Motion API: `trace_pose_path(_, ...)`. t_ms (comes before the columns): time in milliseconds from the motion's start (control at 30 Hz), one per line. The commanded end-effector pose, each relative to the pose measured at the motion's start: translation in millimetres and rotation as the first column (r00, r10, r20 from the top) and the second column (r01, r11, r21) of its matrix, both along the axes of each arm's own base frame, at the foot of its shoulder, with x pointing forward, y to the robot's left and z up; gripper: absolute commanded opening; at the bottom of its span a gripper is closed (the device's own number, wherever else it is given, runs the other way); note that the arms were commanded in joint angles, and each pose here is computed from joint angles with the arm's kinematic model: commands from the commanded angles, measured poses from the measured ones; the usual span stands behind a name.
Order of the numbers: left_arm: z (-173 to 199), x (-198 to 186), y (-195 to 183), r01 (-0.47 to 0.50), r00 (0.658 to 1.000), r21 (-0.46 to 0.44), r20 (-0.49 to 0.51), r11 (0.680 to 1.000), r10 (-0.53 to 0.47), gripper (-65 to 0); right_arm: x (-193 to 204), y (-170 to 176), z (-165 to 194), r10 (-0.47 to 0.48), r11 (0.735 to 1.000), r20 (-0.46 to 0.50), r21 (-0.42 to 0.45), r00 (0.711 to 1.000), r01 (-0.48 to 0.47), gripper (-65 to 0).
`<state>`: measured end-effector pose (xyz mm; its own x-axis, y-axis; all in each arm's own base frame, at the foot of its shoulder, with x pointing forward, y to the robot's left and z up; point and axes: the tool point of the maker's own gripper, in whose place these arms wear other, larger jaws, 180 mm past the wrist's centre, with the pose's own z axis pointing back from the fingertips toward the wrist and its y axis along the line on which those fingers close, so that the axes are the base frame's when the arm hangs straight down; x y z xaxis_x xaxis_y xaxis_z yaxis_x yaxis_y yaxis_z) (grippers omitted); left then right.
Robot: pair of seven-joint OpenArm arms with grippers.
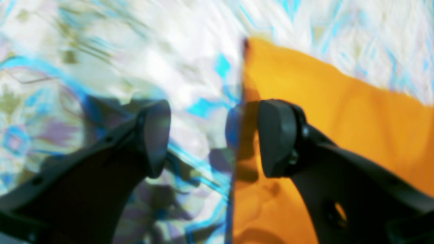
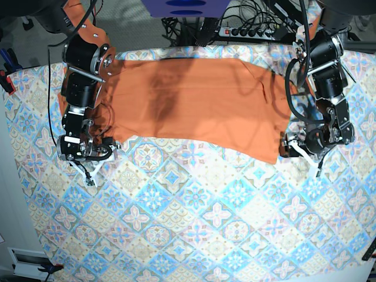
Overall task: Fold the T-shirt properly
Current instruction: 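Grasp the shirt's side edges with both grippers near the hem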
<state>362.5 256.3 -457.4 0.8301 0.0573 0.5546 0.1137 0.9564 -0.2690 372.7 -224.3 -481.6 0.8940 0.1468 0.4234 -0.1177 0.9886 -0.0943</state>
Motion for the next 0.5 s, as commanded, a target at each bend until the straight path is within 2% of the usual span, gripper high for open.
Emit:
trace_pose_path(0, 13.9, 14.4, 0.3, 0.003, 0.998, -0.017, 0.055, 1.0, -0.002, -26.1, -3.7, -9.2, -0.6, -0.009, 0.999, -0.029, -0.044, 1.0, 0.008, -24.7)
trace_pose_path(200, 9.6, 22.3, -24.5, 0.055, 0.997, -0.057, 0.051, 0.997, -0.052, -26.1, -3.7, -9.2, -0.6, -0.009, 0.999, -0.029, -0.044, 1.0, 0.008, -24.7)
trace_pose_path(467, -5.7, 9.9, -82.5, 0.197, 0.98, -0.106, 0.012, 0.975, -0.197, -26.2, -3.7, -9.2, -0.6, -0.009, 0.999, -0.029, -0.044, 1.0, 0.008, -24.7)
